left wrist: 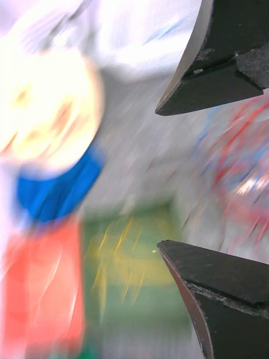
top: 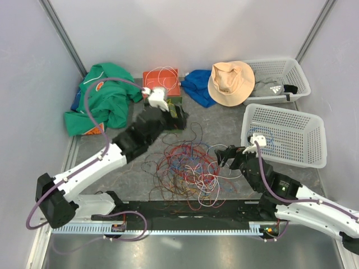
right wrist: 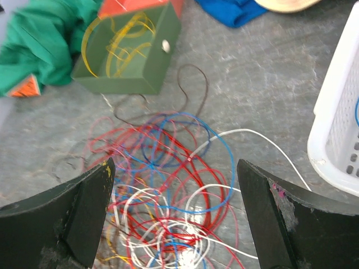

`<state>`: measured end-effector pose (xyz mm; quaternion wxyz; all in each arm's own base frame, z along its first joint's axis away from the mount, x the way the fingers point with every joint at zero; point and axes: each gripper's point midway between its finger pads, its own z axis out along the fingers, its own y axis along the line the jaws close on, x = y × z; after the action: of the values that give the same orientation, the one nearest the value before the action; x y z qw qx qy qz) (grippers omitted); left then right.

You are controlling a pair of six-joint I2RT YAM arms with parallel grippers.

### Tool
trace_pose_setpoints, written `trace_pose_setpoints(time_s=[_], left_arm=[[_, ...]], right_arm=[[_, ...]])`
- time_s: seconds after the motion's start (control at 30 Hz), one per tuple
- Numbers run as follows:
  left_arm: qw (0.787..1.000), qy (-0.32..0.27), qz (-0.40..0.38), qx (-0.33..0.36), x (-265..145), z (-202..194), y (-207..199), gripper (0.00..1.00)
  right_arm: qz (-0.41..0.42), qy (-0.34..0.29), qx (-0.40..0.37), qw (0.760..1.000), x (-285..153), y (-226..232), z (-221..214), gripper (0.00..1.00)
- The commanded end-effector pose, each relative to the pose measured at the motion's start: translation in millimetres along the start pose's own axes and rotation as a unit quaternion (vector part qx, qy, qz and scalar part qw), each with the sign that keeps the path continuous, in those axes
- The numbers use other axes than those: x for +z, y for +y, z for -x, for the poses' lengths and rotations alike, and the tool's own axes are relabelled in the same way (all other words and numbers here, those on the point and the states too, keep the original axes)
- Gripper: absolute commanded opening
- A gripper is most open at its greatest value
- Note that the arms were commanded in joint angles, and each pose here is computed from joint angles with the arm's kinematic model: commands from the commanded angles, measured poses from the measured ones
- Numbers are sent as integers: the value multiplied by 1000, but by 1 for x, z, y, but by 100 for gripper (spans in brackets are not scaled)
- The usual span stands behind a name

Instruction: Untangle the cables

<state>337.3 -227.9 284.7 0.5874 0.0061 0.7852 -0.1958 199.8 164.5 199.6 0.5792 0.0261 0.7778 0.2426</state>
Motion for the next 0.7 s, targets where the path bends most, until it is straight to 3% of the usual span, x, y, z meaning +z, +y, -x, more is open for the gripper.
trace_pose_setpoints(time_s=[0.0,0.13,0.37,0.6,0.67], left_arm=[[992,105,-68,-18,-27,-88,-52,100],[984,147,-100,-15,-58,-140,-74,100],[978,177,-112,2,-91,-189,-79,100],[967,218,-130,1,-121,-238,-88,99],[967,216,-131,-8,-121,-244,-94,94]], right_arm=[[-25,17,-20,999,7,-6,-12,98],[-35,39,-3,999,7,-10,-27,98],[-30,11,41,999,-6,-22,-21,98],[-45,37,37,998,-5,-26,-34,98],[-48,47,38,997,-3,-25,-39,98]])
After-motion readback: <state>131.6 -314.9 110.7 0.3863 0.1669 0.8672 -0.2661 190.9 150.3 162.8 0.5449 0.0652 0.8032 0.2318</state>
